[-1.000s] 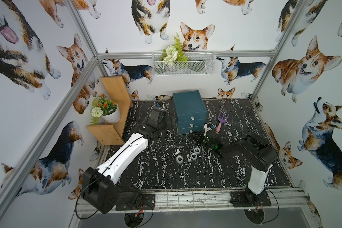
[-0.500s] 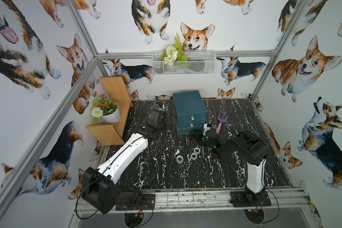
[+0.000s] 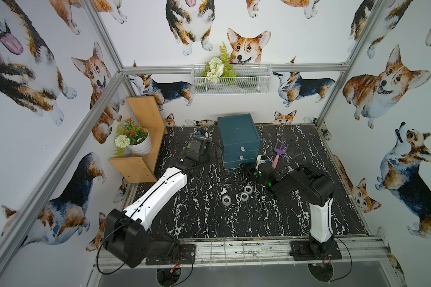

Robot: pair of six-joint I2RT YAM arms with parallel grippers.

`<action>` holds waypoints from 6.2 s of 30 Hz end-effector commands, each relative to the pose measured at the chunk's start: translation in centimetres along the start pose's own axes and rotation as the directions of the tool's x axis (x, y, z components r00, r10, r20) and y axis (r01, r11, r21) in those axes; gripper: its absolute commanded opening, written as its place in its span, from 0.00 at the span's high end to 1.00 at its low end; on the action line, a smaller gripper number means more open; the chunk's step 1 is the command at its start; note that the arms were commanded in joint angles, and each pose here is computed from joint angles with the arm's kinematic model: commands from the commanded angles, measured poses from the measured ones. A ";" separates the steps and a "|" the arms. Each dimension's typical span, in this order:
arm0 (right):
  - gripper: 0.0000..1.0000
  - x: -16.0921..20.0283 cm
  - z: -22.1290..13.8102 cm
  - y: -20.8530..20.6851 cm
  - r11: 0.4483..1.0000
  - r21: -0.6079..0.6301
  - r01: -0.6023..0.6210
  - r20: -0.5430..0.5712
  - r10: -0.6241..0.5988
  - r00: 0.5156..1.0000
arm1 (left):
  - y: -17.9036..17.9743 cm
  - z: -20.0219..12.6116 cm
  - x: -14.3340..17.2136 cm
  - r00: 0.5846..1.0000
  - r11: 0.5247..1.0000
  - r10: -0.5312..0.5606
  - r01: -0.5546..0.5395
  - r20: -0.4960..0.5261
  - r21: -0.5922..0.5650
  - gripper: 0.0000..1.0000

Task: Place the transparent tape into the drawer according to color
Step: Open the drawer in the storage box, then pick up the tape from the center of the board, then place the tape in the drawer, then pick up the tape from the center of the board.

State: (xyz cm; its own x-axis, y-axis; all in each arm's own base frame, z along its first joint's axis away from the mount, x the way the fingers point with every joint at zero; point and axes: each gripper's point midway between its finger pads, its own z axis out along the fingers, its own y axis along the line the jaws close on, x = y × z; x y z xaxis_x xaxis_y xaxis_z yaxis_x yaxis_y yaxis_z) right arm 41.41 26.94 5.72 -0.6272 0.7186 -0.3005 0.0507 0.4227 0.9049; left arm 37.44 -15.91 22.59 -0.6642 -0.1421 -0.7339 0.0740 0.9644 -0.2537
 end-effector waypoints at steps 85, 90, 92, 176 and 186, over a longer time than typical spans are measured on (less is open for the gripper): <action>0.70 12.3 -13.1 -5.6 0.409 0.271 0.871 -0.610 -0.627 0.485 | -1.9 -0.6 0.6 1.000 0.996 0.023 -0.022 -0.012 0.082 0.01; 0.78 13.5 -13.0 -5.9 0.349 0.238 0.906 -0.649 -0.637 0.416 | -1.9 -0.6 0.6 1.000 0.996 0.025 -0.024 -0.014 0.082 0.01; 0.86 14.0 -12.8 -6.1 0.352 0.225 0.908 -0.660 -0.631 0.408 | -1.9 -0.6 0.5 1.000 0.997 0.025 -0.024 -0.012 0.080 0.01; 0.57 2.3 -15.7 4.4 0.752 0.131 0.646 -0.083 -0.641 0.763 | 0.0 3.9 25.7 0.904 0.994 0.033 -0.075 -0.425 -0.083 0.64; 0.57 1.9 -16.2 4.3 0.754 0.143 0.641 -0.061 -0.640 0.766 | -0.1 3.0 24.5 0.913 0.993 0.036 -0.079 -0.406 -0.089 0.90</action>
State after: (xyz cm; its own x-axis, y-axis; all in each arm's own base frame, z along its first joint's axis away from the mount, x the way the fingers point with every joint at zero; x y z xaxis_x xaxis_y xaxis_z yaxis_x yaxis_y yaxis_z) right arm 27.70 21.51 14.01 -0.5674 0.2305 -0.7905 -0.2743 0.8523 0.4454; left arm 23.64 -20.83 2.32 -0.9045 -0.0161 -0.4263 0.0627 0.9834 -0.1702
